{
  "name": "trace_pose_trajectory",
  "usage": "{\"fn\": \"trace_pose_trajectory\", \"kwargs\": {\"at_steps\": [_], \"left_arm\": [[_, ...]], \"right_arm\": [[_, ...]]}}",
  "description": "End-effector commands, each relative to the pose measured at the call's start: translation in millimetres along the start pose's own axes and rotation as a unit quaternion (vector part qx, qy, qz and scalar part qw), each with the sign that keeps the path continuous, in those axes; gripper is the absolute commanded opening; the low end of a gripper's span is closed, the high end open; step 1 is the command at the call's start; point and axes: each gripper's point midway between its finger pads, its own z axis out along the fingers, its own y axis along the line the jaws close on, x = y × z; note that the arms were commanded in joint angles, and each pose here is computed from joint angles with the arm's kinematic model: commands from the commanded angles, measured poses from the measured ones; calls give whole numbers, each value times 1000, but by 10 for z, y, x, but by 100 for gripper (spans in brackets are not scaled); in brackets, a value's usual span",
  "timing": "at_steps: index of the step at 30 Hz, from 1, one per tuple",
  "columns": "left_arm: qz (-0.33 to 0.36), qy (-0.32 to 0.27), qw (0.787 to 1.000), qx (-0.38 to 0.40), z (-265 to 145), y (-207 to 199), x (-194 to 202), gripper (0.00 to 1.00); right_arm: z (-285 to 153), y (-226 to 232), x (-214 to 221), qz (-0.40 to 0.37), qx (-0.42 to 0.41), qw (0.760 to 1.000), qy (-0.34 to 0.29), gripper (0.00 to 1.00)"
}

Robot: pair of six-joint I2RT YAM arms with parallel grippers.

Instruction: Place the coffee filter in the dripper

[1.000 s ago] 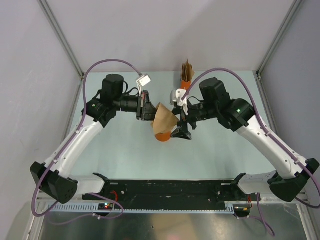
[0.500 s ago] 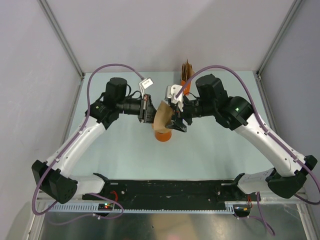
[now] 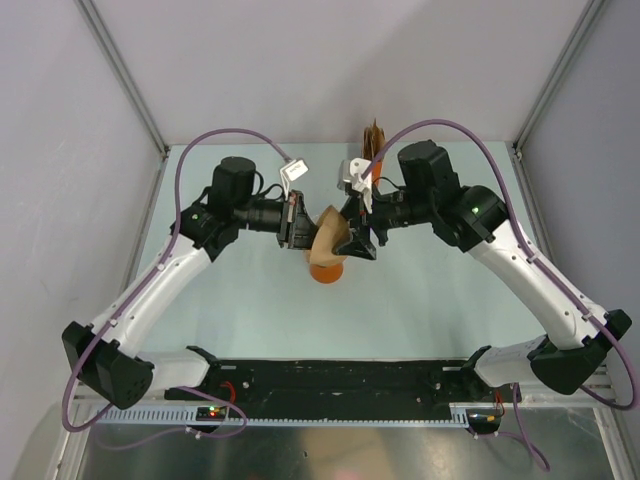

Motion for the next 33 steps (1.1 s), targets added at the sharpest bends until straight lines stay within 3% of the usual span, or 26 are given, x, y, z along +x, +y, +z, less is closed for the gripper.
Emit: {"fn": "trace_pose_trajectory", "kwargs": {"at_steps": [1, 4, 6, 12, 20, 27, 29, 30, 33], "left_arm": [[55, -14, 998, 20, -63, -187, -81, 0], [62, -16, 998, 19, -67, -187, -80, 0], [63, -16, 998, 18, -64, -188, -87, 0], [65, -19, 998, 9, -40, -169, -103, 0], [75, -21, 997, 9, -25, -188, -146, 0], [95, -24, 995, 10, -33, -243, -164, 0], [97, -24, 995, 11, -33, -253, -160, 0], [98, -24, 995, 11, -34, -255, -153, 0], [104, -25, 994, 10, -42, -252, -141, 0]], "right_arm": [[-57, 62, -168, 9, -21, 999, -30, 75], [-84, 59, -147, 20, -23, 999, -32, 77], [-97, 66, -140, 26, -26, 999, -35, 74], [-36, 103, -148, 39, -48, 997, -45, 46], [-10, 97, -122, 52, -38, 997, -40, 28], [-22, 97, -59, 55, -26, 998, -35, 2], [-21, 98, -58, 53, -24, 998, -37, 1], [-20, 99, -58, 53, -24, 998, -37, 6], [-18, 103, -79, 53, -28, 997, -39, 41]]}}
